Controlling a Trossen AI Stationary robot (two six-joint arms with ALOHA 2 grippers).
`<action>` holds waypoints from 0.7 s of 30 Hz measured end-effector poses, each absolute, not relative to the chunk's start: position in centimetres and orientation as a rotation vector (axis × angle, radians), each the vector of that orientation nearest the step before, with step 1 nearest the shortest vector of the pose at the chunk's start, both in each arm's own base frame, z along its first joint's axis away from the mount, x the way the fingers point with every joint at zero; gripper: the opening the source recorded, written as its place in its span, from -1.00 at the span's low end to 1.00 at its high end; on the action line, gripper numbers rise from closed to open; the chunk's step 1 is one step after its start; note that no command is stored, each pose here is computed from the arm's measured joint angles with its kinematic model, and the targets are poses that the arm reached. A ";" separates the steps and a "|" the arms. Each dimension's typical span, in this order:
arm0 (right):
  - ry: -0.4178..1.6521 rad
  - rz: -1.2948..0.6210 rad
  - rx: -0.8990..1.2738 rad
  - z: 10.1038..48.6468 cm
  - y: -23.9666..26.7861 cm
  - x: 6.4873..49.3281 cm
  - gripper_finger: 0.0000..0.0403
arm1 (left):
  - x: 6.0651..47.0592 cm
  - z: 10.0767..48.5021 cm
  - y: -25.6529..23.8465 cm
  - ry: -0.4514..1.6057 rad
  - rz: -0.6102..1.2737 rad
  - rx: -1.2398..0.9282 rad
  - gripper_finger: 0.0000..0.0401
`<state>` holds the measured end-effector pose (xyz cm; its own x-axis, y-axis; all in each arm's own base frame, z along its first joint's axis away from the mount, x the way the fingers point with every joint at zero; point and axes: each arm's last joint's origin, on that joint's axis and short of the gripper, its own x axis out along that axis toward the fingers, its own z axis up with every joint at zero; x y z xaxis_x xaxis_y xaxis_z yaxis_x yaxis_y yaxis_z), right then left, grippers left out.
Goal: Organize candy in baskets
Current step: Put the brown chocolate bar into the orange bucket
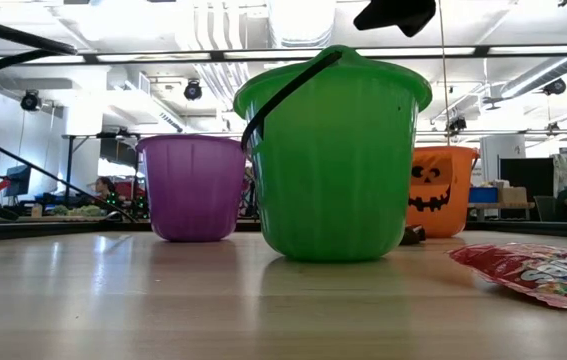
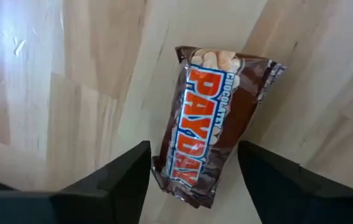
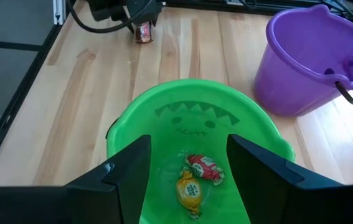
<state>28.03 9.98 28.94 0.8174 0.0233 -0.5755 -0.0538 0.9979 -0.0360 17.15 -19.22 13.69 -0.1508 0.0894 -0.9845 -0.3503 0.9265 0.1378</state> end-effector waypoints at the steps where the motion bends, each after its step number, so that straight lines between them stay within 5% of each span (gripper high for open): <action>1: 0.615 0.041 -0.052 28.9 10.0 28.0 0.02 | 17.2 13.6 -19.2 1.683 0.389 -0.200 0.11; 5: 0.618 0.041 -0.053 28.9 10.0 28.0 0.02 | 17.3 13.8 -19.4 1.677 0.375 -0.207 -0.12; 13: 0.639 0.048 -0.059 28.7 10.3 27.8 0.02 | 17.7 15.2 -19.7 1.655 0.367 -0.196 -0.89; 21: 0.640 0.090 -0.071 28.1 11.6 27.2 0.02 | 19.1 17.9 -20.9 1.545 0.328 -0.190 -0.69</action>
